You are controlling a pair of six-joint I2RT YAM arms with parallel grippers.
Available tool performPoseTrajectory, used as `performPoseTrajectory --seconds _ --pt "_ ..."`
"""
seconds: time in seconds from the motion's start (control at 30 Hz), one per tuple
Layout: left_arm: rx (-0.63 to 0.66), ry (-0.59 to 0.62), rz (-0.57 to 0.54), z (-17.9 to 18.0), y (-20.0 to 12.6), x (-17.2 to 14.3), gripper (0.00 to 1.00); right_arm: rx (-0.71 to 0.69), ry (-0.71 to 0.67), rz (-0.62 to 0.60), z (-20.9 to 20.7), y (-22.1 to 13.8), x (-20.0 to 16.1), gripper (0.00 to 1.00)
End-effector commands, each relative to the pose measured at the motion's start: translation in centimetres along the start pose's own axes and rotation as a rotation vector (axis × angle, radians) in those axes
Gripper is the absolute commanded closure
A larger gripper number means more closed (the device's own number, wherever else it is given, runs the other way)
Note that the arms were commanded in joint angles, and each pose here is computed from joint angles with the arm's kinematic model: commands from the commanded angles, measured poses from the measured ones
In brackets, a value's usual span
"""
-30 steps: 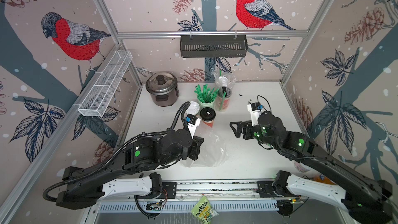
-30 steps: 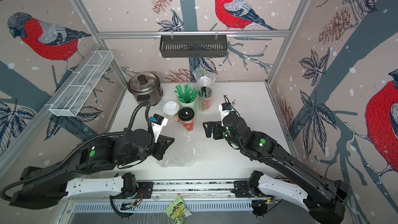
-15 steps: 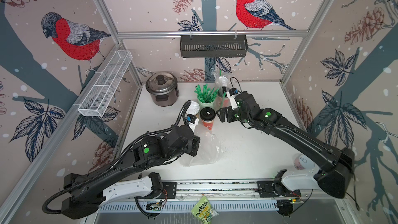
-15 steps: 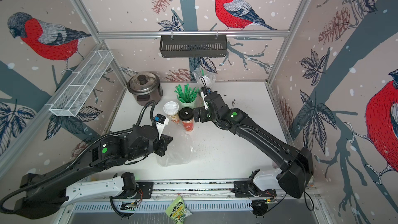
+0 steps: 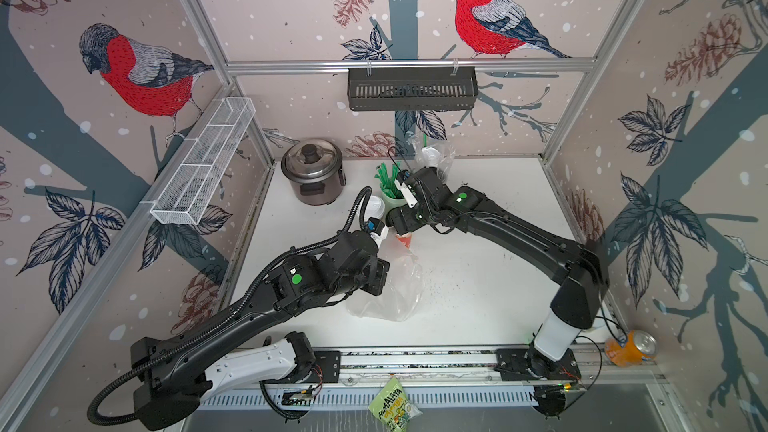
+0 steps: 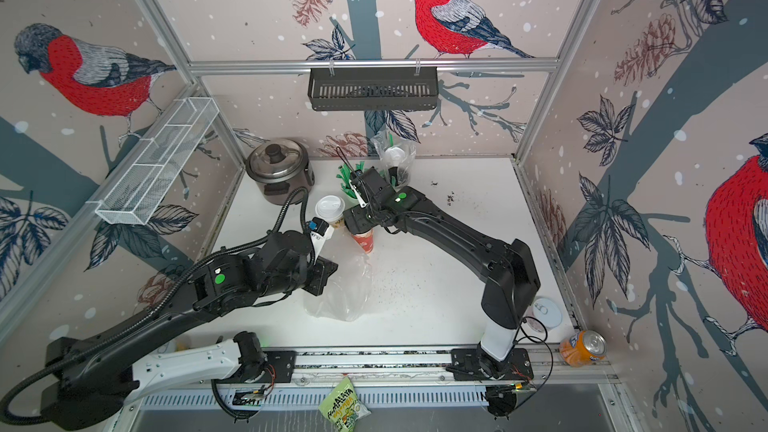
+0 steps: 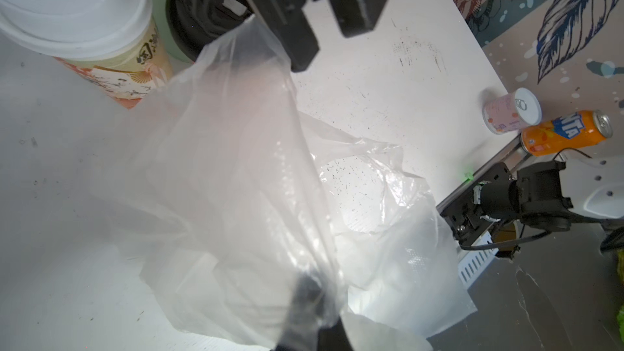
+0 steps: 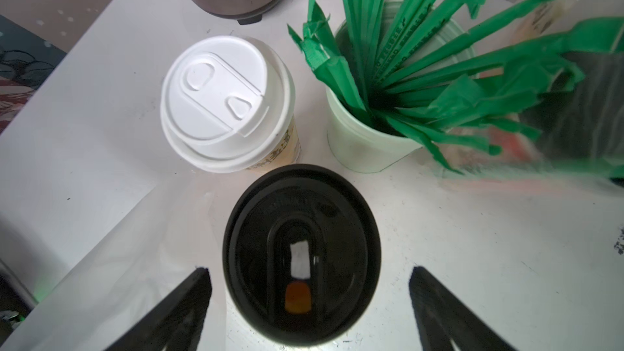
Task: Pack milk tea into plastic carrier bags
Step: Pick up the milk tea cup at the center of the board.
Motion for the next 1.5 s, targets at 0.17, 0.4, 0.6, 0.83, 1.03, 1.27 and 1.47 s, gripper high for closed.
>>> performPoseTrajectory --seconds 0.17,0.4,0.6,0.83,1.03,1.27,1.47 --pt "-0.01 0.012 -0.011 0.0 -0.1 0.3 1.0 -0.102 -0.08 0.106 0.7 2.1 -0.4 0.15" --pt "-0.012 0.01 -0.022 0.0 -0.1 0.5 1.0 -0.096 -0.074 0.101 0.9 2.1 -0.4 0.36" --pt "-0.015 0.007 -0.027 0.0 -0.2 0.5 1.0 -0.072 -0.064 0.092 1.0 1.7 -0.4 0.36" --pt "-0.015 0.003 -0.033 0.1 -0.4 0.5 1.0 -0.057 -0.058 0.082 1.0 1.5 -0.4 0.3" --pt "-0.016 -0.001 -0.038 0.1 -0.5 0.5 1.0 -0.045 -0.056 0.055 1.1 0.6 0.0 0.26" --pt "-0.021 -0.002 -0.042 0.1 -0.5 0.5 1.0 -0.038 -0.051 0.058 0.9 0.6 -0.2 0.35" --pt "-0.048 -0.009 -0.061 -0.2 -0.3 0.8 1.0 -0.041 -0.039 0.03 0.4 -1.0 0.2 0.38"
Point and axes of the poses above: each gripper's point midway between its finger pads, its own y axis out along the fingers, its own z axis along the line the jaws close on, x = y × z, the point moved 10 cm from there along -y, back along the fingers, and after that the axes turned 2 degrees about y, right-handed, at the moved point
